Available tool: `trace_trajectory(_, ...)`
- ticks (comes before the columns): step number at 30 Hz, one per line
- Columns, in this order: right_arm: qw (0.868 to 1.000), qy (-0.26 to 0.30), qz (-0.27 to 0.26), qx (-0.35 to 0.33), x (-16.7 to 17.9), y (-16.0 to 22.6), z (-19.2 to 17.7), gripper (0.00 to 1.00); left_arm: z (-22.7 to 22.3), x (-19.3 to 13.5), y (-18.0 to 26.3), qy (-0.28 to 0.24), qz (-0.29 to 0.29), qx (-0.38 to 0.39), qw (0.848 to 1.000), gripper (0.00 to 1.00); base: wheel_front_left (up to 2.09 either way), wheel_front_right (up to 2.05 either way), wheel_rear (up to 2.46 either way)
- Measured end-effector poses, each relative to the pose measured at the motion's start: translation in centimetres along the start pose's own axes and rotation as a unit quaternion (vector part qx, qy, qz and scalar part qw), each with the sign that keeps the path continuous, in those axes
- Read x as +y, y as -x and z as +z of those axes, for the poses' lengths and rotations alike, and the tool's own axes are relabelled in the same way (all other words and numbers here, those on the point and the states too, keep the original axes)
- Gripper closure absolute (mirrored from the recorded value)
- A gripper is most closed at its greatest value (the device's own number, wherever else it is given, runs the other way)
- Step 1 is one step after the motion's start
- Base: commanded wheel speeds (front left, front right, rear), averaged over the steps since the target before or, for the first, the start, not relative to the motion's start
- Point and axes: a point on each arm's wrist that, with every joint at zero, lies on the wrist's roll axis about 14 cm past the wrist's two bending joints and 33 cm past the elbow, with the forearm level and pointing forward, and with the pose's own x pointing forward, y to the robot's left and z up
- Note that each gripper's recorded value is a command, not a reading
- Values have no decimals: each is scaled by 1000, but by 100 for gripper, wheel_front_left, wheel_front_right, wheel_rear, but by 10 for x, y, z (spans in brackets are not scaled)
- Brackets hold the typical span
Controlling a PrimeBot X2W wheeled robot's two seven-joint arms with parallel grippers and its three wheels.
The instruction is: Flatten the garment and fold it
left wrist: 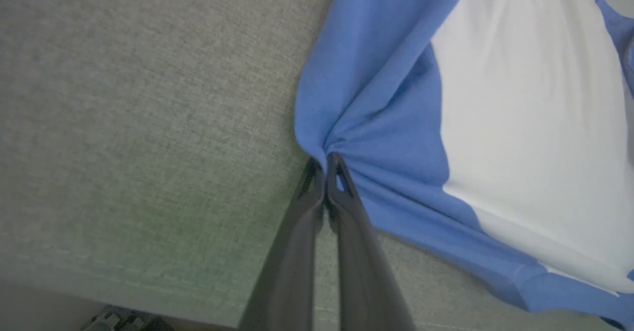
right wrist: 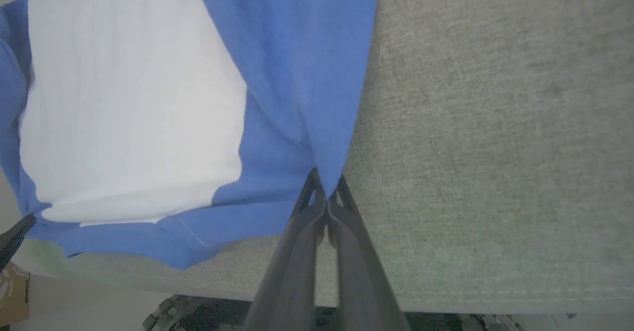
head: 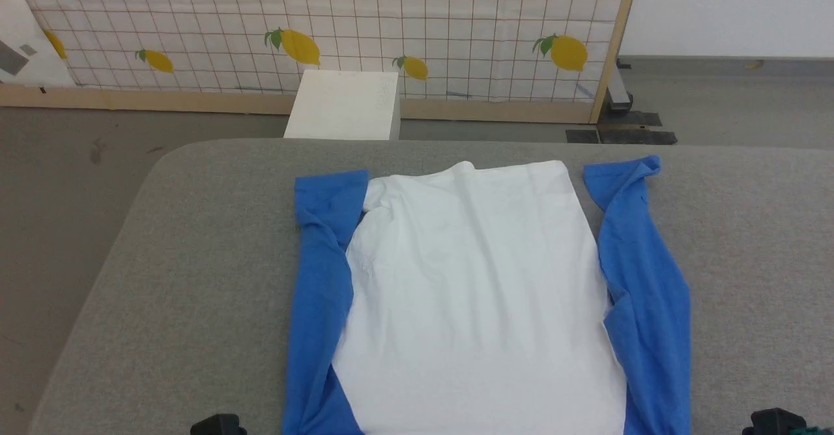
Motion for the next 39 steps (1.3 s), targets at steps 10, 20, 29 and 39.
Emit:
trace_trajectory(10,999,10,-9,-51,-7,9,35,0,31,16,0,5,25,-9,1000,0,0,0,0)
trace_trajectory(20,974,1,30,-224,24,23,162,0,166,-20,19,-83,-42,-267,959,0,0,0,0)
trace_trajectory(29,975,65,-3,-214,57,-33,244,0,219,-51,7,-155,-87,-387,905,0,0,0,0)
trace_trajectory(39,984,119,-76,-109,61,-124,273,0,217,-43,-43,-152,-80,-369,913,0,0,0,0)
